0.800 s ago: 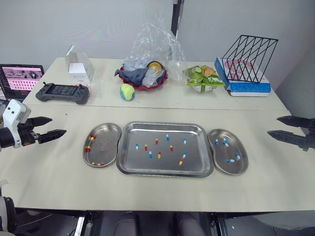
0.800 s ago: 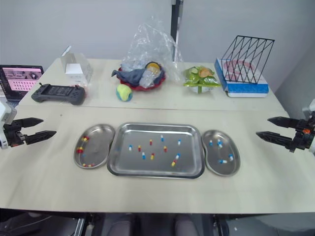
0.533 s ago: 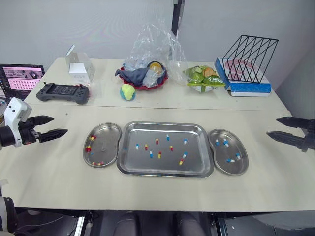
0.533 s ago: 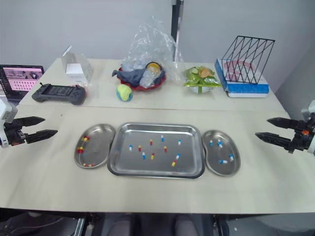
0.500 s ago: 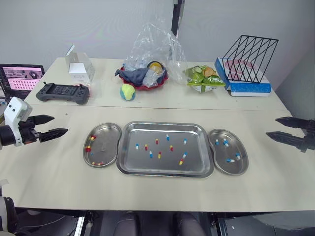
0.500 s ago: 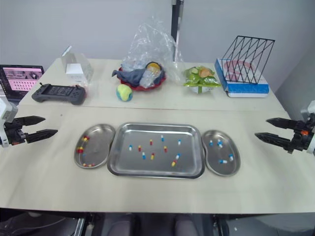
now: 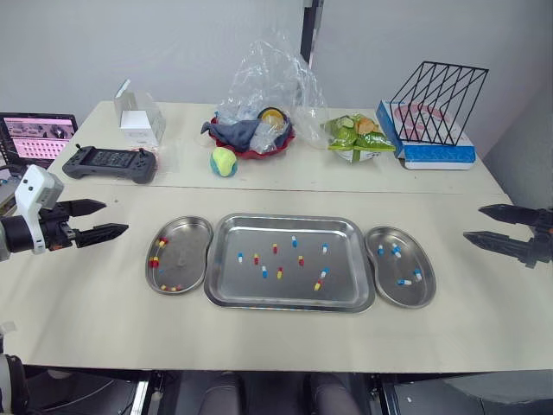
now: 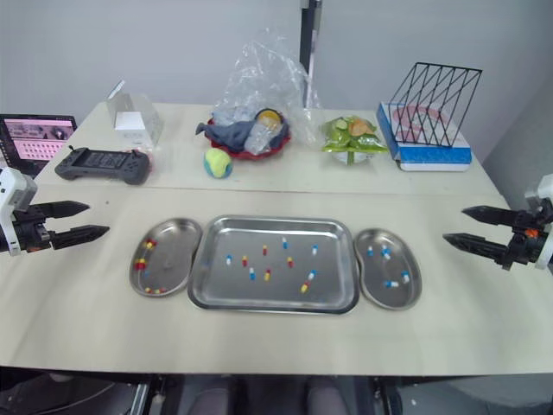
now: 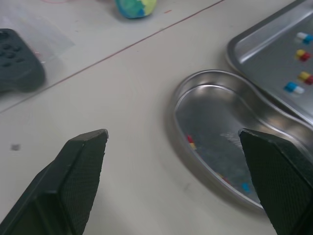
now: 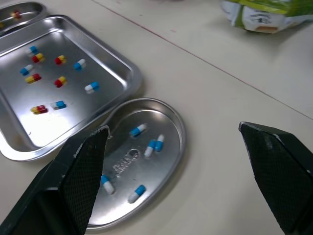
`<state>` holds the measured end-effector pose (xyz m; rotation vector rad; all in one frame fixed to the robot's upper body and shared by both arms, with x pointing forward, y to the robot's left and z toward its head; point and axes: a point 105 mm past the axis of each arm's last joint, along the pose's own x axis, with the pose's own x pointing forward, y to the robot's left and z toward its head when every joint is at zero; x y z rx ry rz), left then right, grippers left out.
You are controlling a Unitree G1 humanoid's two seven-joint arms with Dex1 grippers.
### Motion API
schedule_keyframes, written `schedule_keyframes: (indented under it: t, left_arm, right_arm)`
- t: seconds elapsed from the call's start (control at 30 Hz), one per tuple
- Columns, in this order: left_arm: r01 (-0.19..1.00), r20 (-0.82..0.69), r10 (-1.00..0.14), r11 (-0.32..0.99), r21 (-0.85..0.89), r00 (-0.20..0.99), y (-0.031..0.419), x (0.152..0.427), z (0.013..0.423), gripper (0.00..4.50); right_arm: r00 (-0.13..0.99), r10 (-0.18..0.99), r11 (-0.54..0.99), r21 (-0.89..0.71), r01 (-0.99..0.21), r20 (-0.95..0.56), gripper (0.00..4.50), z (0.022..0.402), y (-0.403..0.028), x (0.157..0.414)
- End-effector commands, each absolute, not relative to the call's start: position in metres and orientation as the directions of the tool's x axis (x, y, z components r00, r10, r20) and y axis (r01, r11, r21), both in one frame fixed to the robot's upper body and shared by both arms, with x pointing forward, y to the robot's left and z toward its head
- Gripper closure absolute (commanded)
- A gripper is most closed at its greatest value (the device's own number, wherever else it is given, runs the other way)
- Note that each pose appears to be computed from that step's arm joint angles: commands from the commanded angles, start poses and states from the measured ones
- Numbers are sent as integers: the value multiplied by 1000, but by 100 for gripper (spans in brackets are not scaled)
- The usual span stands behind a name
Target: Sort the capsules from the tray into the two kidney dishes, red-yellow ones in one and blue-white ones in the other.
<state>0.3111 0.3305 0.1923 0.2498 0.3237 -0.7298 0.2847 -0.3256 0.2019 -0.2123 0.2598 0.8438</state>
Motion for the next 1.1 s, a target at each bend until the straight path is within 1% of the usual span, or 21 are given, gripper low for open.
schedule_keyframes:
  t: [0.03,0.17,0.27,0.4,0.5,0.57,0.7,0.77,0.87,0.97,1.03,1.1]
  left_arm:
    - [744,-345,-676,658,114,651,310,303,213,0]
    - [820,-388,-740,566,84,550,281,290,207,0]
    - [855,-385,-775,511,86,501,252,288,208,0]
    - [909,-403,-817,396,130,413,213,289,213,0]
    - [929,-383,-846,348,127,370,200,286,219,0]
    - [935,-369,-859,333,124,355,199,284,222,0]
    - [929,-378,-849,349,124,370,213,282,221,0]
    - [928,-374,-849,351,126,372,217,279,222,0]
    - [920,-361,-846,369,135,393,226,273,224,0]
    - [891,-323,-831,412,190,453,239,265,228,0]
    - [865,-311,-807,458,206,501,249,260,227,0]
    - [828,-294,-774,509,236,560,261,250,223,0]
  right_arm:
    - [585,761,579,-115,-807,-280,2,223,-305,277]
    - [534,797,524,-115,-844,-284,2,226,-281,270]
    - [507,812,497,-113,-860,-289,2,227,-267,263]
    - [485,826,472,-118,-874,-288,2,228,-251,254]
    - [479,832,462,-128,-877,-280,2,227,-238,251]
    - [484,832,457,-159,-875,-270,2,227,-223,255]
    - [499,842,476,-153,-866,-207,2,228,-182,276]
    - [469,860,448,-144,-882,-198,2,228,-161,281]
    - [398,902,375,-150,-915,-167,2,229,-126,284]
    - [317,934,290,-168,-942,-162,2,224,-79,291]
    - [278,944,244,-190,-951,-178,2,219,-55,295]
    - [236,943,188,-209,-960,-236,2,206,-30,299]
